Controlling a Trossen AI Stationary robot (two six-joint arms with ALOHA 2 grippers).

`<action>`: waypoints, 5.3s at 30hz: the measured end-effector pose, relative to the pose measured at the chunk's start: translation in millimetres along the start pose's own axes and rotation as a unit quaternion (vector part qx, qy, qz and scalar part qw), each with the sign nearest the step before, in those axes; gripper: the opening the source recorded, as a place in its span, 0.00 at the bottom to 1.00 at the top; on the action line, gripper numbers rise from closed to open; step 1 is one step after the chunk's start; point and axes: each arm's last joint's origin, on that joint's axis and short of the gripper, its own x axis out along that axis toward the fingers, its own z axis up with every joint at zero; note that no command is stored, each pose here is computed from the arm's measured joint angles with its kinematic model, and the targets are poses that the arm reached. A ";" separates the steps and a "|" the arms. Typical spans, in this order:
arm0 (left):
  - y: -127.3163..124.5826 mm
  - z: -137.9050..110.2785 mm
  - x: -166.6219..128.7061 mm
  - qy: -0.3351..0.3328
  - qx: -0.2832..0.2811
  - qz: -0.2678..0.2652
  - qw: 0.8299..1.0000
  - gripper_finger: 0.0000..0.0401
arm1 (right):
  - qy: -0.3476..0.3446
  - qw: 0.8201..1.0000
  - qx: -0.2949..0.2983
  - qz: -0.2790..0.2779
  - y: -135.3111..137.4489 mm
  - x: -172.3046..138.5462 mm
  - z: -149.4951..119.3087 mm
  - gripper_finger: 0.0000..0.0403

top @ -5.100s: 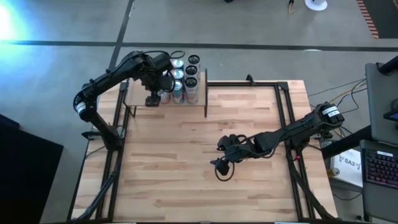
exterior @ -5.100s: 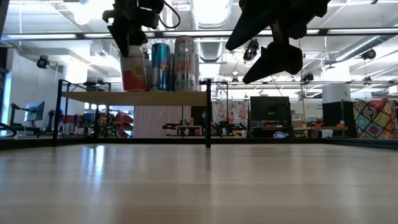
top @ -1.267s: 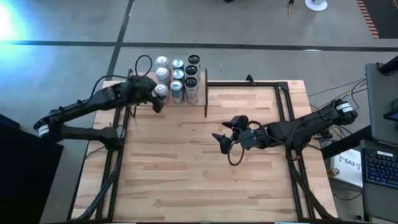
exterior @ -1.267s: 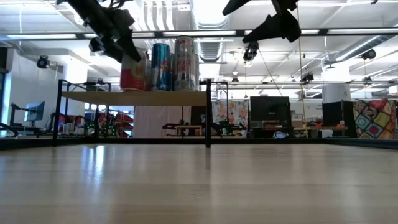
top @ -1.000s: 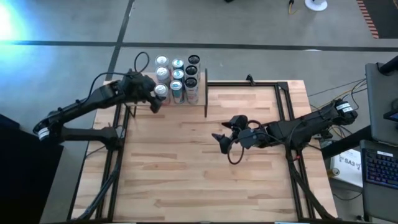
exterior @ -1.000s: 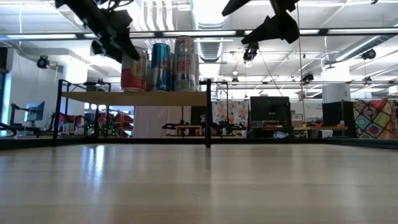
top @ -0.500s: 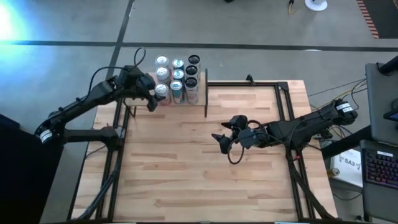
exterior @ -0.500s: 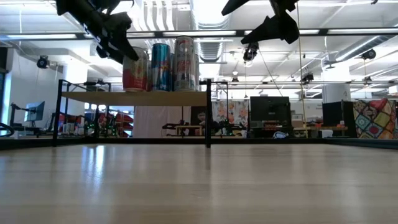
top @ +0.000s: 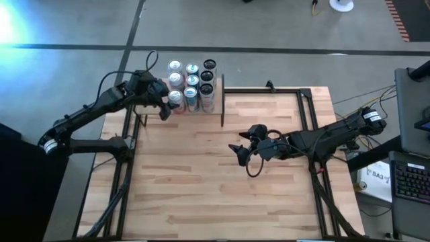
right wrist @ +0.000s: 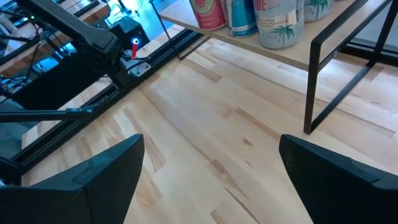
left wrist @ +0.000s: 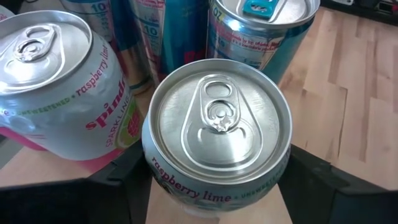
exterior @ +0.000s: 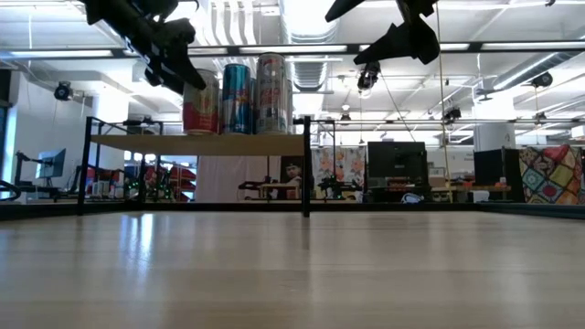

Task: Place canned beverage on shelf
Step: Put the pink-white soda can on the shelf aligned with the other pink-white soda cans, then return to Home Position

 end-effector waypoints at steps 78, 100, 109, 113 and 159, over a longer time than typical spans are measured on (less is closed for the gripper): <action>-114.4 -50.9 -82.7 -0.365 -0.123 -0.166 0.908 0.40 | -0.120 0.975 -0.160 0.096 -1.5 -81.4 46.6 0.07; -95.4 -132.2 -49.2 -0.416 -0.086 -0.201 0.883 0.00 | -0.230 0.917 -0.267 0.185 -109.2 -138.7 19.7 0.02; -105.8 -141.7 -12.6 -0.395 -0.011 -0.198 0.897 0.00 | -0.179 0.941 -0.215 0.192 -127.0 -93.1 -17.9 0.02; -100.7 -137.8 -14.3 -0.414 -0.016 -0.178 0.893 0.00 | -0.163 0.944 -0.193 0.213 -133.2 -83.7 -31.9 0.02; -85.7 -183.1 -1.5 -0.346 0.004 -0.185 0.920 0.00 | -0.202 0.937 -0.113 0.261 -186.3 -87.6 -96.3 0.02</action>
